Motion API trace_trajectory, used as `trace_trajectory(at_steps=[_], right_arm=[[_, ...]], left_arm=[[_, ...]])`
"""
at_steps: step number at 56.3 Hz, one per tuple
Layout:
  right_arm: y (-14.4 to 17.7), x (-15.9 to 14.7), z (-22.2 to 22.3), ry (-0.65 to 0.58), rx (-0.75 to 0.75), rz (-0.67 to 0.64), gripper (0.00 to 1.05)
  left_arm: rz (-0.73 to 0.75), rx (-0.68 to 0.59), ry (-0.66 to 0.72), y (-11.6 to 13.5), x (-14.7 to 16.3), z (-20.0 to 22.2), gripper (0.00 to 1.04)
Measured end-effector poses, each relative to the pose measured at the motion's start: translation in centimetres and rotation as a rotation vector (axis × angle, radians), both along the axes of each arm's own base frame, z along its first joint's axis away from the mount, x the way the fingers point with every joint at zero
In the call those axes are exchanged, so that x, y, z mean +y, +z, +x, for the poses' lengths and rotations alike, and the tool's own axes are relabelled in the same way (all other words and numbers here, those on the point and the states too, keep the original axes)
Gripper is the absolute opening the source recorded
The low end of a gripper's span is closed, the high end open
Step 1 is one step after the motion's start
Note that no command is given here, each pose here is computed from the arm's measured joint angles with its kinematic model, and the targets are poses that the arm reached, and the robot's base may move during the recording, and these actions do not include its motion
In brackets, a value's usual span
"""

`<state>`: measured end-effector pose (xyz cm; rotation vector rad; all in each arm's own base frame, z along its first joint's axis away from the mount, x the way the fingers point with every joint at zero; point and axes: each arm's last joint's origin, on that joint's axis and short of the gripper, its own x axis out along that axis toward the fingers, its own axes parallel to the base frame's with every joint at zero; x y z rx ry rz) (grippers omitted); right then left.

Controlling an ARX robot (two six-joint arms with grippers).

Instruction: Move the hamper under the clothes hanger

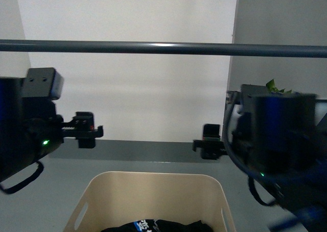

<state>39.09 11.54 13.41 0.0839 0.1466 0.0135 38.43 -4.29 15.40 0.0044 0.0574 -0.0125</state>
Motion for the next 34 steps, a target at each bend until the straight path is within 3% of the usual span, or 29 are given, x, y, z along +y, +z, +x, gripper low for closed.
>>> trace_trajectory(at_steps=[9, 13, 25, 27, 34], right_arm=[[1.2, -2.9, -3.7, -0.006, -0.104, -0.051, 0.52], [2.7, -4.8, -6.1, -0.021, -0.147, -0.062, 0.38], [2.9, -7.0, -10.6, -0.01, -0.143, -0.078, 0.08], [2.6, -7.3, -11.6, -0.005, -0.131, -0.084, 0.01], [2.5, -8.5, -14.2, -0.011, -0.127, -0.086, 0.02]], left_arm=[[-0.006, -0.047, 0.009, 0.5, 1.1, -3.6, 0.48], [-0.007, -0.063, 0.012, 1.0, 1.7, -5.9, 0.34], [-0.006, -0.043, 0.009, 0.7, 2.5, -10.2, 0.03], [-0.006, -0.039, 0.006, 0.6, 2.6, -11.1, 0.03], [-0.007, -0.045, 0.005, 0.7, 3.2, -13.7, 0.03]])
